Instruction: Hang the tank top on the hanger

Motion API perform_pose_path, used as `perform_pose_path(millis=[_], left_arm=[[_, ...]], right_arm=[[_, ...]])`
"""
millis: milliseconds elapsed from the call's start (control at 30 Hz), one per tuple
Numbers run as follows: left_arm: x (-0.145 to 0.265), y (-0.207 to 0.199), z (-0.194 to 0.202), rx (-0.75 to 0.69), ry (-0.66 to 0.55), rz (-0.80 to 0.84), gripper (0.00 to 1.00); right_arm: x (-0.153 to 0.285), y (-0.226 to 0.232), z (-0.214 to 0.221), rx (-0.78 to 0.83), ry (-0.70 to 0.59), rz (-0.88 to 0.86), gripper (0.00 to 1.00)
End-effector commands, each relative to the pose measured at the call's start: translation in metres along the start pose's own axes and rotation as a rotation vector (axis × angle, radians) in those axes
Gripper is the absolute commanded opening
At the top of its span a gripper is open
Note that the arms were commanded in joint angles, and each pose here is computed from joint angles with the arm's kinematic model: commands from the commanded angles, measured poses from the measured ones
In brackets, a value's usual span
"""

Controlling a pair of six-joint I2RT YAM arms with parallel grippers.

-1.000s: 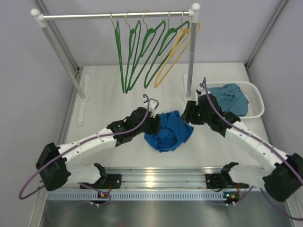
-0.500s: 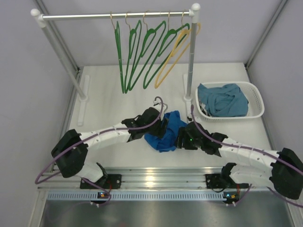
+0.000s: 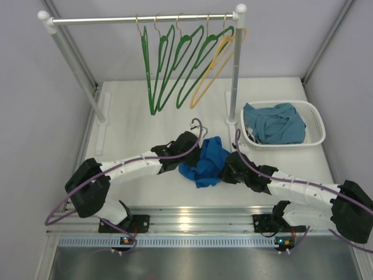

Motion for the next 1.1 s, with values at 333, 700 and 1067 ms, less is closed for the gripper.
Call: perform_pose_path(millis=[333, 700, 1067], left_arm=[[0.021, -0.02, -0.036, 0.002, -0.078, 0.084, 0.0], [0.074, -0.029, -0.058, 0.03, -0.146, 0.142, 0.0], [0.156, -0.023, -0.11, 0.092, -0.366, 0.127, 0.0]], right_arm=[[0.039, -0.009, -0.02, 0.003, -0.115, 0.012, 0.0], [0.081, -0.002, -0.055, 0.053, -0.19, 0.045, 0.0], [0.158, 0.037, -0.133, 0.218, -0.321, 0.056, 0.0]])
Point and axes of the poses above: each gripper's point midway between its finger pads, its own x axis back along the fingers, its own y axis along the line the jaws close on, z = x × y, the point moved 1 cm from there along x, back along the fingers, and after that the axes turned 3 degrees about x, right-handed, at the moved point
